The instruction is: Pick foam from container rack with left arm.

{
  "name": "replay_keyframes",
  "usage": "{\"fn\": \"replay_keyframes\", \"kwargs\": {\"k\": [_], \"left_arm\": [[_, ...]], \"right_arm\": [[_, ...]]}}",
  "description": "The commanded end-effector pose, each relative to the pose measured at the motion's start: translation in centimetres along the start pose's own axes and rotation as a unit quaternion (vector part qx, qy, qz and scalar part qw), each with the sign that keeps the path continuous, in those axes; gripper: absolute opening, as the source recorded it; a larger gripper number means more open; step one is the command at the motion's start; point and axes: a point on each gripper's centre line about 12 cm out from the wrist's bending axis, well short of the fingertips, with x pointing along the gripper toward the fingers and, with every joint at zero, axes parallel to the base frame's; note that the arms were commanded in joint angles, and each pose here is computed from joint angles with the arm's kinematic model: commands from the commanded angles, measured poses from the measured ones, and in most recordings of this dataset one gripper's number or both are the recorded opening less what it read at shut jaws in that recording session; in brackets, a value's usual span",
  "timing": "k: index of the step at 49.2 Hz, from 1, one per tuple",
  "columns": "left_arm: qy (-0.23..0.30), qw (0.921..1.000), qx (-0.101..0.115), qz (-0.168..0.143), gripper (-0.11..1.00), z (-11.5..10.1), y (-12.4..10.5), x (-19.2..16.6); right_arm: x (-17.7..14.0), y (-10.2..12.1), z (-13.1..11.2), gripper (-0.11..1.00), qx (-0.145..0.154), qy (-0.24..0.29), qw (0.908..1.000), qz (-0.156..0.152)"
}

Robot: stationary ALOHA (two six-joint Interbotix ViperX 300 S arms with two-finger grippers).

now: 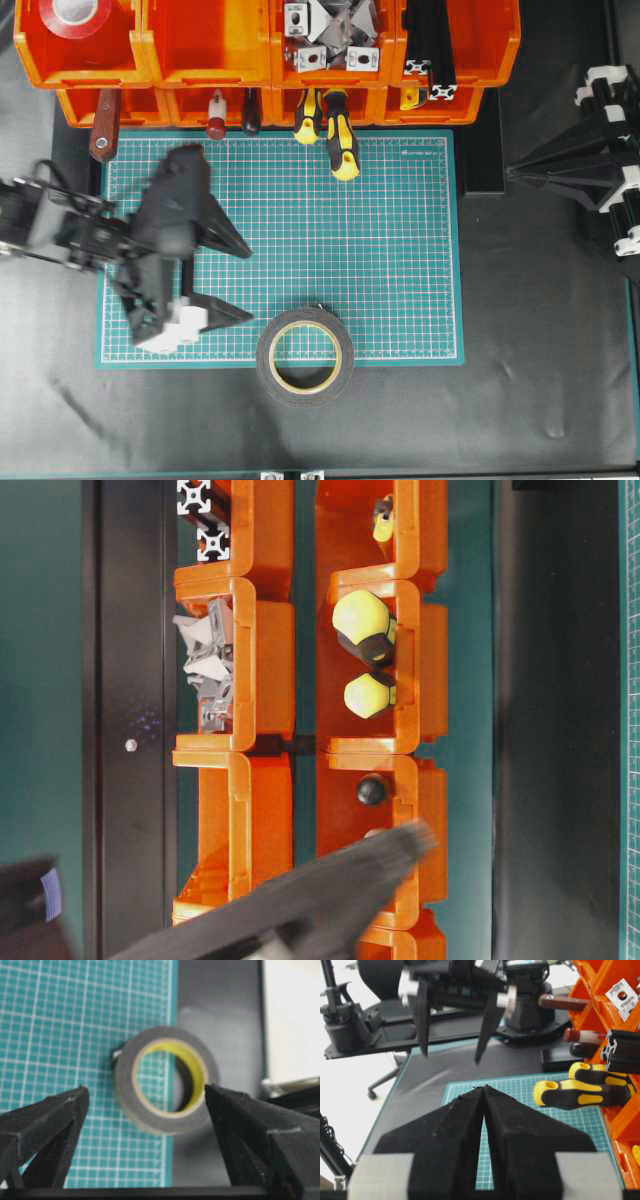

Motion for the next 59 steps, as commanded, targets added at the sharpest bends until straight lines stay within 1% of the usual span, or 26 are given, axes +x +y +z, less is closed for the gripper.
{"fn": "replay_keyframes", "kwargs": {"k": [1, 5, 11, 16, 24, 31, 36, 40, 47, 49, 53, 56, 59], "left_arm": [[-0.048, 0.9986, 0.003, -0.021, 0.90, 1.8, -0.8, -3.3], [-0.068, 0.9971, 0.010, -0.032, 0.90, 2.0, -1.1, -5.4], [-0.096, 0.9933, 0.039, -0.051, 0.90, 1.8, -1.7, -8.3], [-0.124, 0.9886, 0.063, -0.058, 0.90, 1.9, -1.7, -10.7], [-0.174, 0.9776, 0.103, -0.059, 0.88, 1.7, -1.0, -14.6], [-0.222, 0.9648, 0.129, -0.056, 0.86, 1.5, -0.3, -18.1], [-0.255, 0.9558, 0.137, -0.049, 0.85, 0.9, 0.5, -20.4], [-0.274, 0.9508, 0.136, -0.046, 0.85, 0.0, 1.2, -21.5], [-0.304, 0.9420, 0.134, -0.046, 0.85, -1.5, 2.0, -22.3], [-0.318, 0.9372, 0.133, -0.050, 0.85, -1.8, 2.1, -22.6], [-0.336, 0.9308, 0.134, -0.055, 0.85, -2.1, 2.1, -22.9], [-0.345, 0.9273, 0.134, -0.058, 0.85, -2.2, 2.1, -23.1], [-0.343, 0.9282, 0.133, -0.058, 0.85, -2.3, 2.2, -22.8]], "right_arm": [[0.1, 0.2, 1.0, 0.00, 0.001, -0.017, 0.9999, 0.003], [0.1, 0.2, 1.1, 0.00, 0.001, -0.018, 0.9998, 0.003], [0.0, 0.2, 1.1, 0.00, 0.001, -0.019, 0.9998, 0.004], [0.0, 0.2, 1.1, 0.00, 0.000, -0.019, 0.9998, 0.004], [0.0, 0.2, 1.1, 0.00, 0.000, -0.020, 0.9998, 0.004], [-0.1, 0.2, 1.1, 0.00, 0.000, -0.020, 0.9998, 0.004], [-0.1, 0.2, 1.2, 0.00, 0.001, -0.023, 0.9997, 0.004], [-0.1, 0.2, 1.3, 0.00, 0.001, -0.028, 0.9996, 0.005], [-0.2, 0.3, 1.5, 0.00, -0.001, -0.030, 0.9995, 0.005], [-0.2, 0.2, 1.5, 0.00, -0.001, -0.031, 0.9995, 0.005], [-0.2, 0.3, 1.6, 0.00, -0.001, -0.033, 0.9995, 0.005], [-0.3, 0.3, 1.6, 0.00, -0.001, -0.034, 0.9994, 0.005], [-0.3, 0.3, 1.6, 0.00, -0.001, -0.035, 0.9994, 0.006]]}}
